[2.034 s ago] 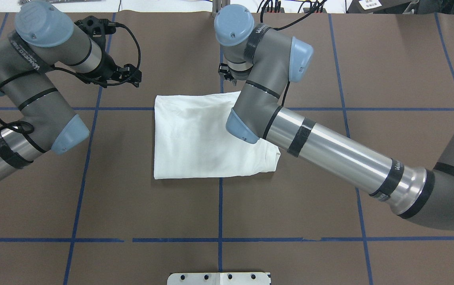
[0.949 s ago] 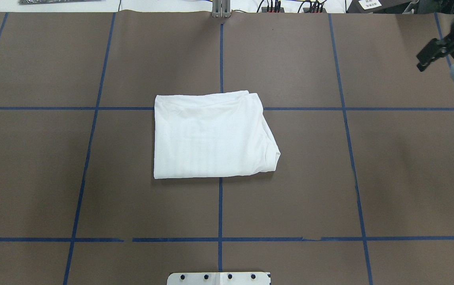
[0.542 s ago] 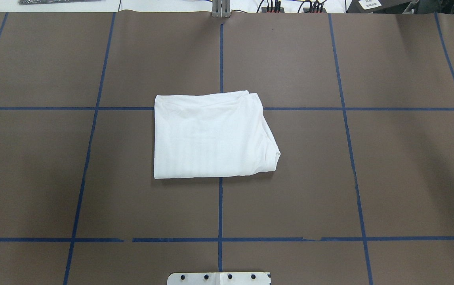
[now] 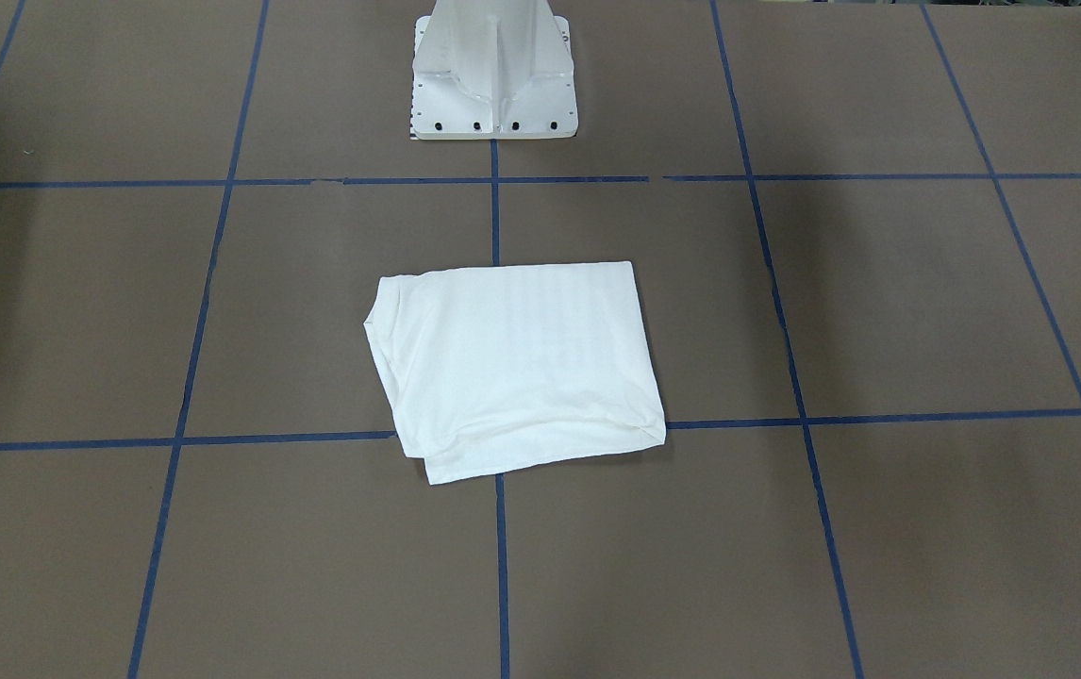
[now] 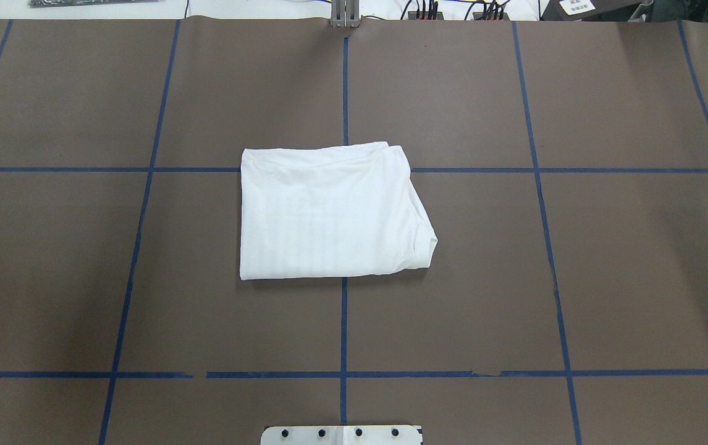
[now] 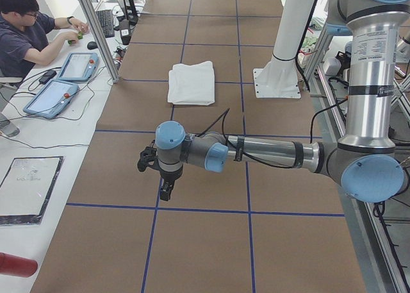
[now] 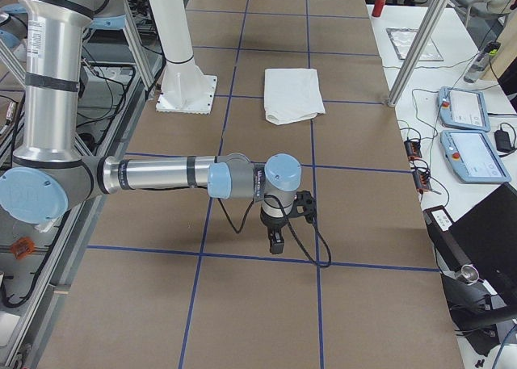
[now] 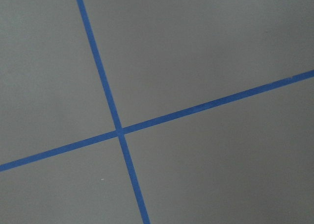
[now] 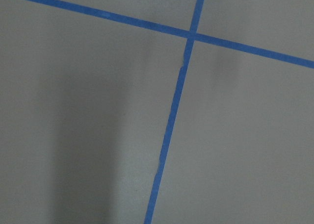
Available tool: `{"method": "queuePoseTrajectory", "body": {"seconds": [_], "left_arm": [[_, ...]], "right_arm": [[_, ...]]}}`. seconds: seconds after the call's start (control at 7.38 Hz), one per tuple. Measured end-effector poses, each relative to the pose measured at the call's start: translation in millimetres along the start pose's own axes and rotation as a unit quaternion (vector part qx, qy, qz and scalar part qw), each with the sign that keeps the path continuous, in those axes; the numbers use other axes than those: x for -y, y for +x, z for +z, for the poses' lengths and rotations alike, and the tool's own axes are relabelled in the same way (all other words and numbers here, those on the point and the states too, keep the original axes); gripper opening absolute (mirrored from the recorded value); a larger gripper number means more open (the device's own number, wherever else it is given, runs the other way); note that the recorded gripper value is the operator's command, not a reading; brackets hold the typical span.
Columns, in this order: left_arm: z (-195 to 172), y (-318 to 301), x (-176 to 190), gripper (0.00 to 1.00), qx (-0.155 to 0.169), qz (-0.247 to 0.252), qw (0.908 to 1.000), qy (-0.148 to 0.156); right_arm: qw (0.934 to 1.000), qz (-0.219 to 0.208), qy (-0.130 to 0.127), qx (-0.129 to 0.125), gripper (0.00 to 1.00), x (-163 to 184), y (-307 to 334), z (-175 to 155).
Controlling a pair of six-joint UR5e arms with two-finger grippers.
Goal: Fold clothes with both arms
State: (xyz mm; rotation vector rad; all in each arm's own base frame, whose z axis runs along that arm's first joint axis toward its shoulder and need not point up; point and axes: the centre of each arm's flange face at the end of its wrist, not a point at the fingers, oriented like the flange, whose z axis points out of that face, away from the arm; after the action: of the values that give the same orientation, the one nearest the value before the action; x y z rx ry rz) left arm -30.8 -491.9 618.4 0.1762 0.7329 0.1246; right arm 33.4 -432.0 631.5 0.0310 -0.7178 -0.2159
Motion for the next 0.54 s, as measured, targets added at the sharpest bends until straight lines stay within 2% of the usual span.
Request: {"method": "queuePoseTrajectory", "body": {"seconds": [0.54], "left_arm": [[-22, -64, -43, 1.00, 0.003, -0.030, 0.9982, -0.051]], "right_arm": [[0.9999, 0.011, 0.001, 0.003, 1.00, -3, 1, 1]]}}
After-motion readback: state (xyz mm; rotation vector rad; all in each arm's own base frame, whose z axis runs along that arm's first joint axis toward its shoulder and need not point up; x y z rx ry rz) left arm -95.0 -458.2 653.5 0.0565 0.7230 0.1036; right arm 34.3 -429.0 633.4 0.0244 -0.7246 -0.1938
